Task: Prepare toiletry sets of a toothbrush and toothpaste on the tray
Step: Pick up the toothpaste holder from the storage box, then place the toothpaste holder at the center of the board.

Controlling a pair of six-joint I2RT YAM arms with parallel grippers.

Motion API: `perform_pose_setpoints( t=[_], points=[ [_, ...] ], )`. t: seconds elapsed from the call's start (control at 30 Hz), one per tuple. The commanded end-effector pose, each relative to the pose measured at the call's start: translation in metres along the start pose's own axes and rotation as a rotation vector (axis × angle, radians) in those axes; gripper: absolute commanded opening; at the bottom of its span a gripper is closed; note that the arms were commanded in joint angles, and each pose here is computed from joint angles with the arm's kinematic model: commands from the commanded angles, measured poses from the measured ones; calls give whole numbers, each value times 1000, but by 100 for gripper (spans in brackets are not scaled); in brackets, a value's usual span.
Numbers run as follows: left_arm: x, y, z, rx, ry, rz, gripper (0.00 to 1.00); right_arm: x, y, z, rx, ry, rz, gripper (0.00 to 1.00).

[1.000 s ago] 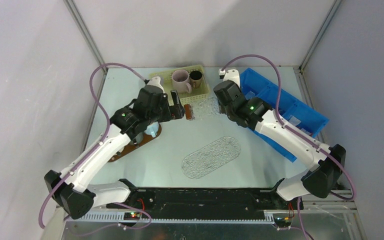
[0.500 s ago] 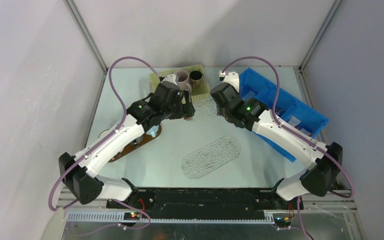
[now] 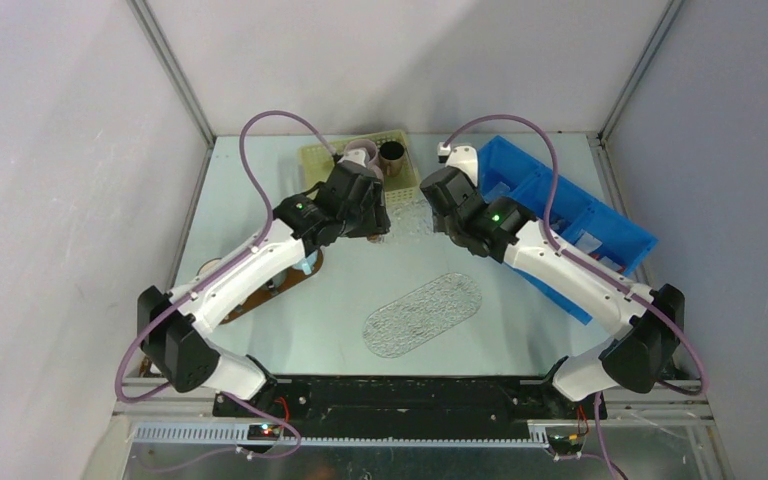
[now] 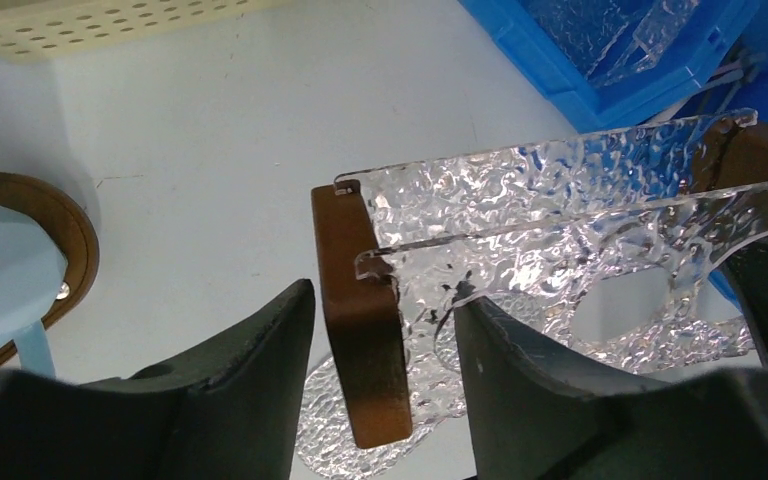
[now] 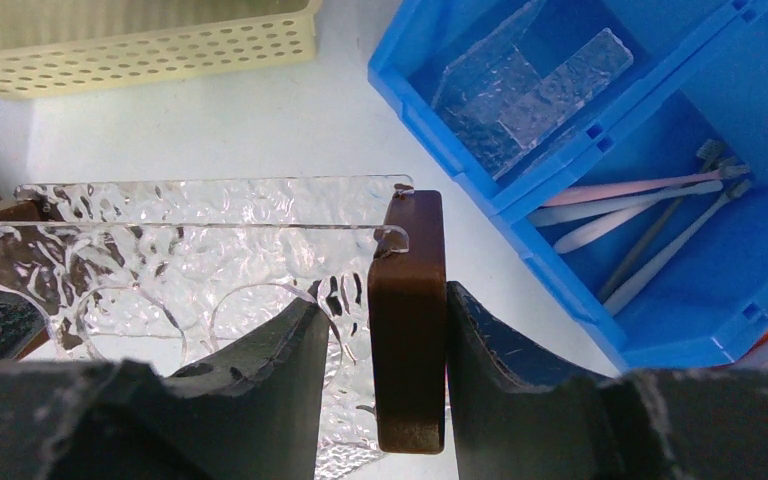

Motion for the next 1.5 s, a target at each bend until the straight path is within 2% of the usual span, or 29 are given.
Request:
perform_pose_setpoints(
  t=[0.0, 0.07, 0.23, 0.3, 0.33, 0.37, 0.4, 0.57, 0.77, 0.87, 1.03, 1.23, 1.47],
  points=[
    [-3, 3, 22, -67, -3, 20, 56, 20, 5, 18, -61, -107, 81, 0],
    [-3, 1, 22, -60, -6, 25, 49, 23, 5, 16, -54, -120, 98, 0],
    [-3, 2, 29, -74, -14, 38, 19, 25, 9, 18, -60, -142, 128, 1],
    [0, 6, 36, -90, -22, 56, 10, 26, 12, 23, -74, -142, 145, 13],
    [1, 11, 42, -101, -23, 66, 7, 25, 15, 26, -80, -142, 159, 24],
    [2, 12, 45, -107, -26, 73, 2, 26, 16, 29, -88, -146, 168, 29],
    [3, 17, 51, -116, -29, 77, 1, 25, 20, 33, -95, -152, 182, 38],
    [17, 31, 70, -155, 0, 92, 0, 22, 36, 53, -148, -168, 265, 64],
    [46, 54, 94, -205, 41, 132, 0, 27, 74, 79, -246, -153, 459, 97],
    [74, 69, 106, -236, 58, 192, 0, 24, 95, 89, -316, -139, 549, 99],
    [141, 98, 112, -245, 93, 336, 0, 2, 108, 95, -397, -111, 550, 99],
    [210, 128, 100, -215, 121, 469, 0, -24, 101, 86, -390, -80, 514, 99],
    [275, 143, 76, -161, 169, 515, 0, -40, 92, 73, -357, -77, 536, 100]
  ],
)
Point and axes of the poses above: each gripper's point midway between its finger pads, its own y axis back along the fingers, its own x axis along the line the jaws close on, z = x × y, the point moved 2 cm from there along y, back along the fingers, and after that the axes turned 10 degrees about -y, right-handed, at the moved point
